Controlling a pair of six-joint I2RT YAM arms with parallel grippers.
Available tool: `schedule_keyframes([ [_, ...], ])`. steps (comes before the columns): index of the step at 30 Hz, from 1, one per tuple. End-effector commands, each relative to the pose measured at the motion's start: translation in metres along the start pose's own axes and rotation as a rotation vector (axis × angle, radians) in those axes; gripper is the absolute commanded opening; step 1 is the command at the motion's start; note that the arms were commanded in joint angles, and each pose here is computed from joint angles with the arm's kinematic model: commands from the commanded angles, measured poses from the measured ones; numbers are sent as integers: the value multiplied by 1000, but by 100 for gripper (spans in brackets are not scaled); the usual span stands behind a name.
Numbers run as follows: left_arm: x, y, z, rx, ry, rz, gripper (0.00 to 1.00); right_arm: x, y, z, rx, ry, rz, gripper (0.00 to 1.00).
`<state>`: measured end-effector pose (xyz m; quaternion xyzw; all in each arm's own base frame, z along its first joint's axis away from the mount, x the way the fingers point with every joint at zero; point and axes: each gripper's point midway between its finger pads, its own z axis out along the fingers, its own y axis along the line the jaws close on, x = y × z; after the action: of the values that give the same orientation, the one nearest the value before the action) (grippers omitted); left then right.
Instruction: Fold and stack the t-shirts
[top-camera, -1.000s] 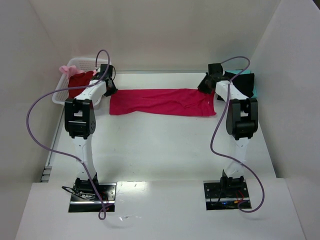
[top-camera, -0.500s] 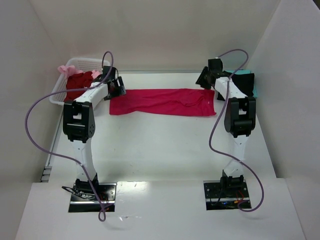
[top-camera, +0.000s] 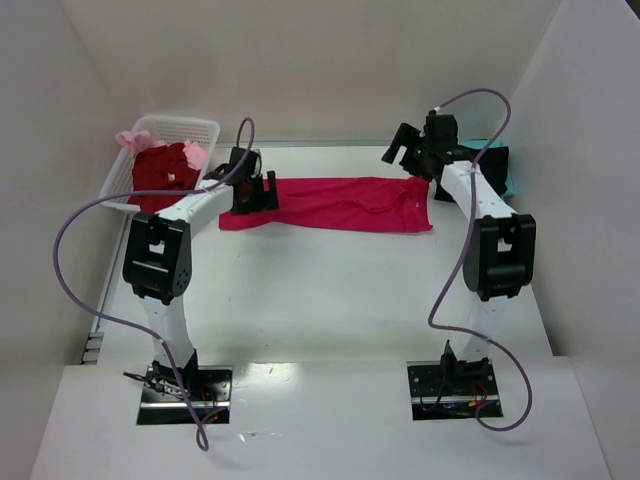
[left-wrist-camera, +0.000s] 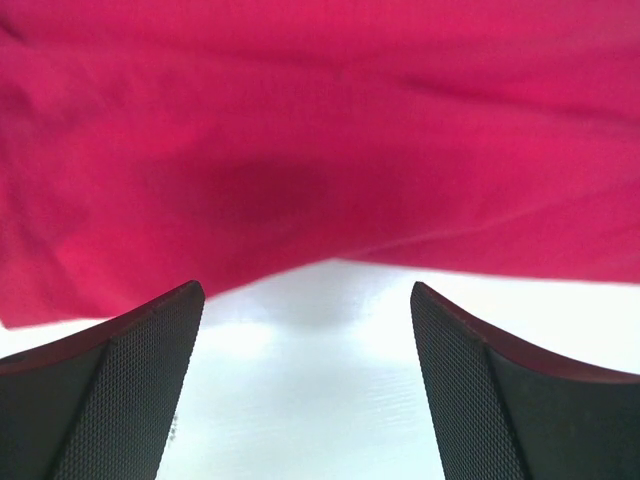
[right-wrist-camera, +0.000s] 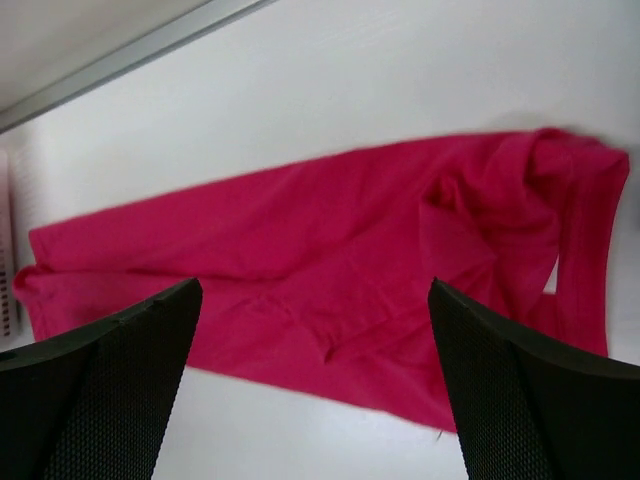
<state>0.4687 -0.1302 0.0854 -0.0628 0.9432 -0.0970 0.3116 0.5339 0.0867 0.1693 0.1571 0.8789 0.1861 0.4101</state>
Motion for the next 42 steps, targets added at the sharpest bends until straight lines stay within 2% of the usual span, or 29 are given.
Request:
schedule_keyframes([
  [1, 16, 3, 0, -35, 22, -6, 92, 17, 20, -18, -36, -5, -60, 99],
  [4, 33, 14, 6, -137, 56, -11, 92, 56, 25, -20, -32, 79, -60, 95],
  [7, 35, 31, 6, -228, 40, -23, 92, 89, 32, -23, -49, 116, -55, 93],
  [10, 41, 50, 10, -277, 54, -48, 91, 101, 34, -21, -40, 131, -49, 89],
  [17, 33, 89, 14, -374, 33, -86, 89, 113, 21, -4, -3, 138, -27, 83],
  [25, 32, 102, 21, -408, 32, -97, 88, 116, 17, 25, 21, 159, -26, 77],
  [28, 30, 105, 23, -425, 26, -95, 84, 122, 13, 31, 29, 169, -17, 75],
  [31, 29, 105, 25, -426, 30, -86, 75, 128, 7, 37, 48, 182, -17, 67],
  [34, 32, 106, 28, -429, 38, -85, 61, 125, 7, 40, 52, 169, -9, 62],
  [38, 31, 109, 27, -449, 30, -82, 54, 118, 10, 41, 50, 144, -10, 56],
  [42, 34, 112, 27, -462, 32, -88, 52, 105, 16, 44, 43, 115, -11, 53],
])
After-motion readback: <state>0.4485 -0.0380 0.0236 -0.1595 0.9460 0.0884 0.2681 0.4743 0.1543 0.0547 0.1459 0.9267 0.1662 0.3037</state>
